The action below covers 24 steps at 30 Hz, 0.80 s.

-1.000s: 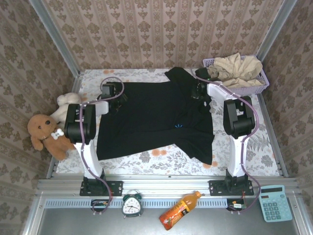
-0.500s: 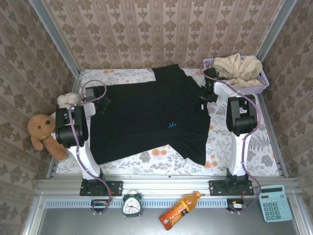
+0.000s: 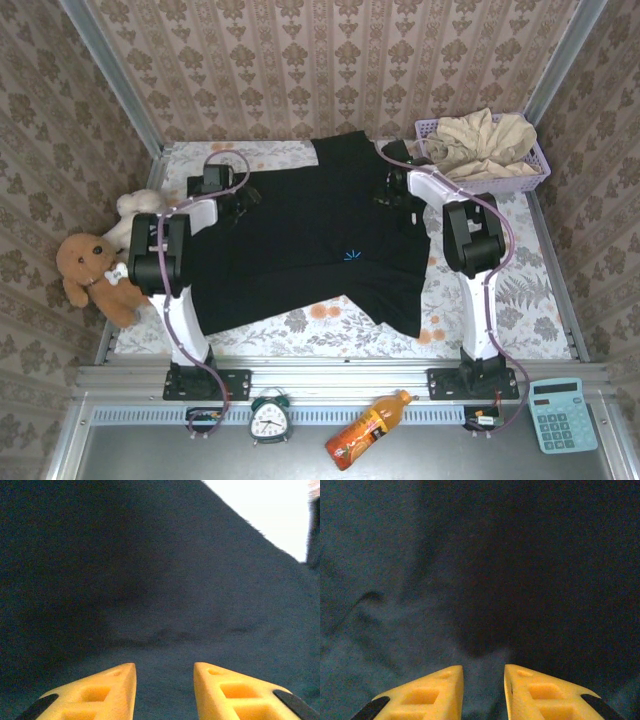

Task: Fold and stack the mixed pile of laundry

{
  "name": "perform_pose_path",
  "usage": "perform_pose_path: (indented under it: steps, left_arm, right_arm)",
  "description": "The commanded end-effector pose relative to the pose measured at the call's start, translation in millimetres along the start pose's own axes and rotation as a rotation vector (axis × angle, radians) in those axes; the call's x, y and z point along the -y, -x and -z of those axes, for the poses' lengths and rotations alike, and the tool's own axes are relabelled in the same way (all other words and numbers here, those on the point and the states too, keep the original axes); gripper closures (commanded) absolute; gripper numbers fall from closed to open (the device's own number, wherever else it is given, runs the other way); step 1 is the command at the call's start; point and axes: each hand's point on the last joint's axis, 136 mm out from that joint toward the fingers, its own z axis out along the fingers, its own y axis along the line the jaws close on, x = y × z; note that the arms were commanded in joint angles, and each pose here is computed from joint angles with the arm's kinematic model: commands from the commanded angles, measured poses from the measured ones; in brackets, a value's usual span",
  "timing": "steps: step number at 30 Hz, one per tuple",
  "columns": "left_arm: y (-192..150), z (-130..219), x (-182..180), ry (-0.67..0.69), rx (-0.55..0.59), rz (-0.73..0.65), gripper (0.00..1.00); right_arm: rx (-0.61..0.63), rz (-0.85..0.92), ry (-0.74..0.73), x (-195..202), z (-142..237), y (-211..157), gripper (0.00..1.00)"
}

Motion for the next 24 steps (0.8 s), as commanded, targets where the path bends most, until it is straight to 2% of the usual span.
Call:
perform_pose_path:
  steps: [1,6,10,13,16,18,20,22,24]
  left_arm:
    - [-15.3,-19.8,-19.3,0.026,-0.061,0.055,0.63]
    - [1.9,-46.3,-19.0,0.022,-0.065,0.079,0.63]
    - [33.8,-64.1,-3.6,-0.022,-0.039,0.08,0.63]
    - [60.9,-69.3,12.5,-0.059,-0.013,0.066,0.62]
    - [81.2,-60.7,36.4,-0.134,0.0,0.064,0.59]
    - [90.7,-43.9,51.9,-0.169,0.023,0.044,0.54]
    - [95.2,-20.7,69.8,-0.217,0.039,0.024,0.45]
    - [90.7,6.6,88.1,-0.256,0.05,-0.008,0.39]
    - [77.2,29.3,98.2,-0.263,0.049,-0.057,0.38]
  right_arm:
    - [-0.034,-0.08,-0.008,8.6,-19.9,3.3,0.7]
    - [-0.018,-0.149,0.024,8.0,-42.1,37.8,0.7]
    - [0.063,-0.166,0.113,-2.5,-45.8,88.7,0.71]
    - [0.114,-0.172,0.191,-8.3,-32.9,121.4,0.71]
    - [0.17,-0.108,0.236,-16.9,2.3,139.8,0.68]
    - [0.189,-0.043,0.264,-26.9,32.2,139.8,0.65]
    - [0.186,0.013,0.268,-33.6,58.4,127.7,0.62]
    - [0.15,0.058,0.229,-31.0,71.7,94.0,0.6]
    - [0.124,0.057,0.197,-22.2,81.5,62.0,0.6]
